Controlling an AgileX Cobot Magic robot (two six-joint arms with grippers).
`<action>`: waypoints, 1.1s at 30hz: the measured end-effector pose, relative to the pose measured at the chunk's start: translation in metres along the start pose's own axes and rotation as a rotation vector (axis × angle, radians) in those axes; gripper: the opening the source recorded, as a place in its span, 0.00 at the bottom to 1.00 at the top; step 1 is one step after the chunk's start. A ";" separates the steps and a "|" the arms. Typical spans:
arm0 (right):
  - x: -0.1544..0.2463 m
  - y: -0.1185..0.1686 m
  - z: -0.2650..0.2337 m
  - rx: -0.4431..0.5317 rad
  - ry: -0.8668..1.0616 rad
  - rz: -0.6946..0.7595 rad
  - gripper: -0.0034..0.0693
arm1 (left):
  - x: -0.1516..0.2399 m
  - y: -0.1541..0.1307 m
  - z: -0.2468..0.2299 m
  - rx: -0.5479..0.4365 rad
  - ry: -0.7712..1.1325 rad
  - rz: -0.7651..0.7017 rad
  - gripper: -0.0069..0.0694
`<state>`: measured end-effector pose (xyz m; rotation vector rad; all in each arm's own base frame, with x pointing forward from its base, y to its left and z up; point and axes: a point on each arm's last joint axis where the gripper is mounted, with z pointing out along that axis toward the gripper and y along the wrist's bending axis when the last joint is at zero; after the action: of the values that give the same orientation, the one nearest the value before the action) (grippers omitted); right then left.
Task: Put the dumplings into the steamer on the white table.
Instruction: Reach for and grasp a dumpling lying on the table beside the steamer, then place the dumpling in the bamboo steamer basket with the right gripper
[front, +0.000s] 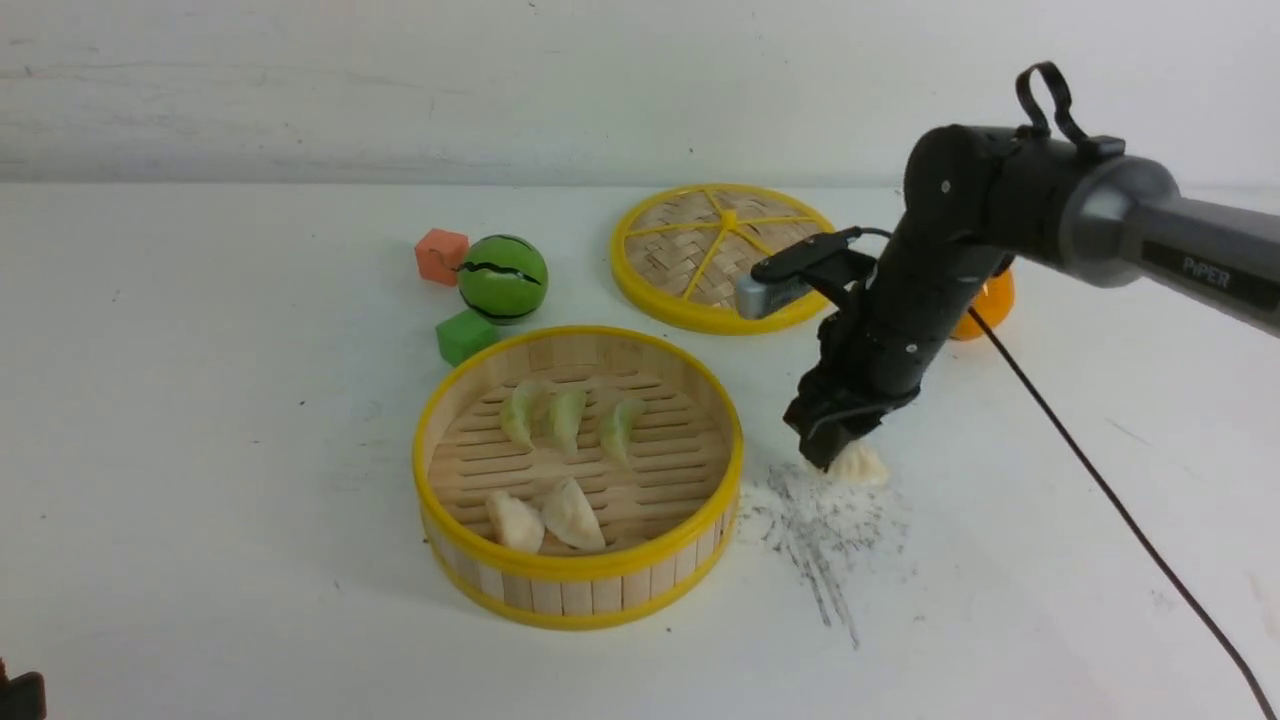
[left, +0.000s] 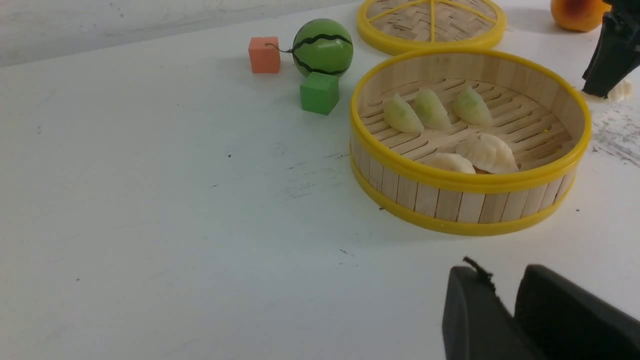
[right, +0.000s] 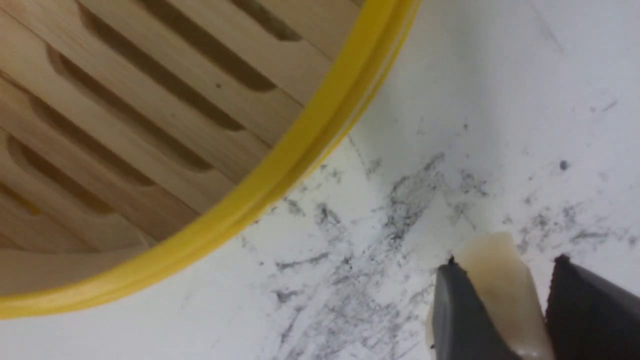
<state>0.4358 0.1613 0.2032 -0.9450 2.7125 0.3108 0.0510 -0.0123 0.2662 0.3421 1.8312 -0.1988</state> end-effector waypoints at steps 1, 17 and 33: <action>-0.003 0.001 -0.007 -0.006 0.002 0.012 0.36 | 0.000 0.000 0.000 0.000 0.000 0.000 0.26; -0.049 0.128 -0.026 -0.267 -0.136 -0.007 0.35 | 0.000 0.000 0.000 -0.002 -0.004 0.004 0.27; -0.051 0.111 0.024 -0.110 -0.083 0.217 0.63 | 0.000 0.000 0.000 -0.003 -0.002 0.005 0.28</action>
<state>0.4079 0.2827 0.2088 -0.6481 2.7472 0.5328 0.0511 -0.0120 0.2663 0.3445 1.8285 -0.1925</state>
